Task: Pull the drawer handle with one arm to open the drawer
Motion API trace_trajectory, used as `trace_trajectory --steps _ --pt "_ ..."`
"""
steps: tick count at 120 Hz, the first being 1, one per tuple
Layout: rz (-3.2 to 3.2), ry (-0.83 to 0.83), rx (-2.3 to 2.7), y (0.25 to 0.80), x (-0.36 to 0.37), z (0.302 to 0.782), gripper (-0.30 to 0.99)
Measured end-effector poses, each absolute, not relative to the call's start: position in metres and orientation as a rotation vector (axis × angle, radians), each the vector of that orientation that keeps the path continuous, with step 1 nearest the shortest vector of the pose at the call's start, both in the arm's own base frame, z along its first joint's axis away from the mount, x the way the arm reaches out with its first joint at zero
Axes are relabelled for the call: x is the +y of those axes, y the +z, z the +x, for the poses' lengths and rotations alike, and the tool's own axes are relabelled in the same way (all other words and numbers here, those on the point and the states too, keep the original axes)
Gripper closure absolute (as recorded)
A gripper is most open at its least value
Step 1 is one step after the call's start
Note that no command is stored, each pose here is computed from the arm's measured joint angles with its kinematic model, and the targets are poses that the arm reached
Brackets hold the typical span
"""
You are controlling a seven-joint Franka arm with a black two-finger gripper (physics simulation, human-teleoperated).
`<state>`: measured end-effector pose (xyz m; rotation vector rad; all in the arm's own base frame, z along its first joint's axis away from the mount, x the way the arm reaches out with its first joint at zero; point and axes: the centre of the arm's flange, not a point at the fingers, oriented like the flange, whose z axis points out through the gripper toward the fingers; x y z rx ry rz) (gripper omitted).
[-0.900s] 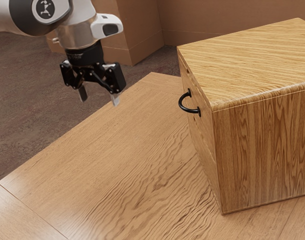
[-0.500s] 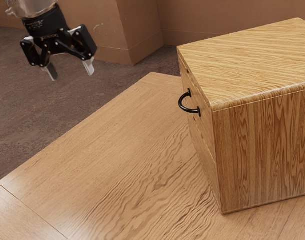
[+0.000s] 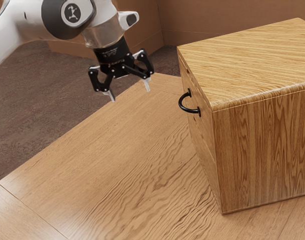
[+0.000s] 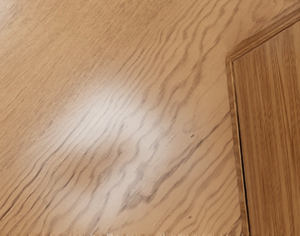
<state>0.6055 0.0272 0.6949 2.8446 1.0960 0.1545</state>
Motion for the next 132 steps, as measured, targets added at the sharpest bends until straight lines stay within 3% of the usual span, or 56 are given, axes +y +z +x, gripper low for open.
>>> trace_trajectory --steps 33,132 --pt "2.774 0.097 1.148 0.667 -0.005 0.599 0.00" --pt "2.526 0.178 1.252 0.642 -0.025 0.613 0.00"
